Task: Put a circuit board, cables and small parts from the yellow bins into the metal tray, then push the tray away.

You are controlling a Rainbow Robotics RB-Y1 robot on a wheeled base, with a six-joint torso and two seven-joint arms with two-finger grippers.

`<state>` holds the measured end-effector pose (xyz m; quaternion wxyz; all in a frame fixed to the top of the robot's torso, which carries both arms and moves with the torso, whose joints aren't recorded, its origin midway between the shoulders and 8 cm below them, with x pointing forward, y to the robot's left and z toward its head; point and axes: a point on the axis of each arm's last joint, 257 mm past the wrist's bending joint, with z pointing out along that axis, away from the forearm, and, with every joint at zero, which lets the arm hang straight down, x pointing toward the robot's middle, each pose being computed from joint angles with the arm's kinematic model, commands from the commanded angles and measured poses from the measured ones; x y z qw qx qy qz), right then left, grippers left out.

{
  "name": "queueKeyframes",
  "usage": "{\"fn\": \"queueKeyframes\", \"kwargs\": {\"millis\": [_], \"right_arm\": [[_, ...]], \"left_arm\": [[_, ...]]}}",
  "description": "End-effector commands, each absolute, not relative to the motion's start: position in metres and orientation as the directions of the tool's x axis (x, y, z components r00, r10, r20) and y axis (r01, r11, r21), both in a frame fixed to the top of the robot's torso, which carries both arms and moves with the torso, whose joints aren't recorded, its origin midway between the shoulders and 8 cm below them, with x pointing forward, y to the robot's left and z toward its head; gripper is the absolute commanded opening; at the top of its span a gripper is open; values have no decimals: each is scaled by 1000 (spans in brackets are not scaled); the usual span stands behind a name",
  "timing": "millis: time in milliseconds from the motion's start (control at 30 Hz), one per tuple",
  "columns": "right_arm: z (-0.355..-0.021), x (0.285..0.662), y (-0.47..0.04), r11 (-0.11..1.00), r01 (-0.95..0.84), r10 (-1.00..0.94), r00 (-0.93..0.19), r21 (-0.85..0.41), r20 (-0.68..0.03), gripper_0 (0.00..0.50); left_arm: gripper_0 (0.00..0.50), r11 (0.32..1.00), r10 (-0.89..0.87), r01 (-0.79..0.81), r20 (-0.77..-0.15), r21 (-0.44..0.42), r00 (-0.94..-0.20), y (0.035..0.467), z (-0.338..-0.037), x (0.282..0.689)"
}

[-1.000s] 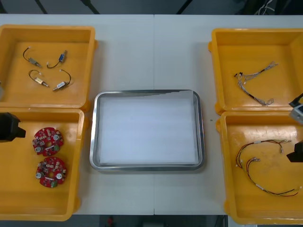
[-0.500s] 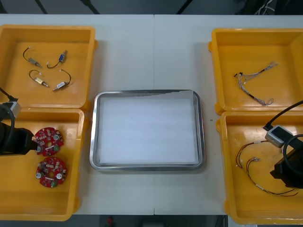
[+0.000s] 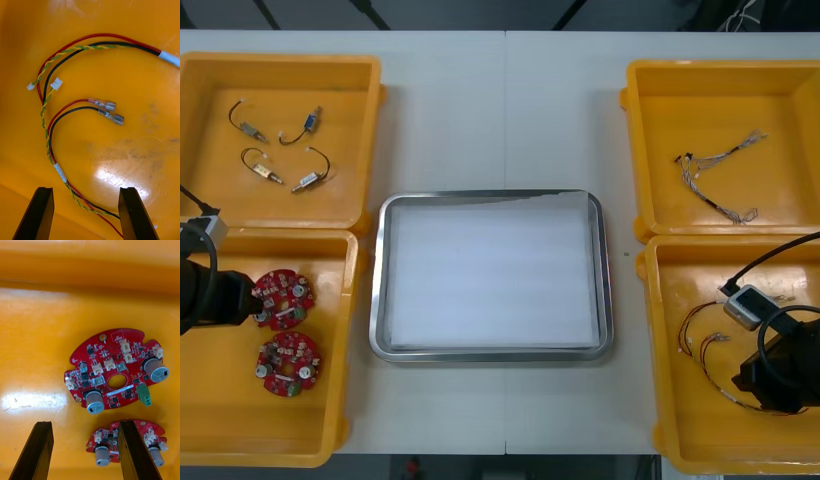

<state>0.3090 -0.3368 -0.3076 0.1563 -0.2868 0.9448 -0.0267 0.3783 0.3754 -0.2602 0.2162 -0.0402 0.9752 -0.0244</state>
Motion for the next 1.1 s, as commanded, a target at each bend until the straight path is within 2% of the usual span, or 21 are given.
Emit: {"fn": "queueKeyframes", "kwargs": {"millis": [33, 200, 500, 1100], "right_arm": [[-317, 293, -349, 800, -577, -599, -764, -163, -240, 500], [-324, 288, -348, 791, -591, -611, -748, -159, -257, 500], [-332, 282, -358, 781, -595, -624, -738, -190, -257, 500], [-351, 281, -341, 768, -605, -640, -714, -211, -283, 500]], "left_arm": [[500, 980, -193, -147, -445, -136, -874, 369, -266, 393], [500, 978, -199, -148, -458, -144, -866, 369, -272, 400], [500, 984, -178, -145, -469, -107, -865, 372, -284, 402], [500, 976, -217, -175, -460, -133, -861, 368, -292, 401]]}}
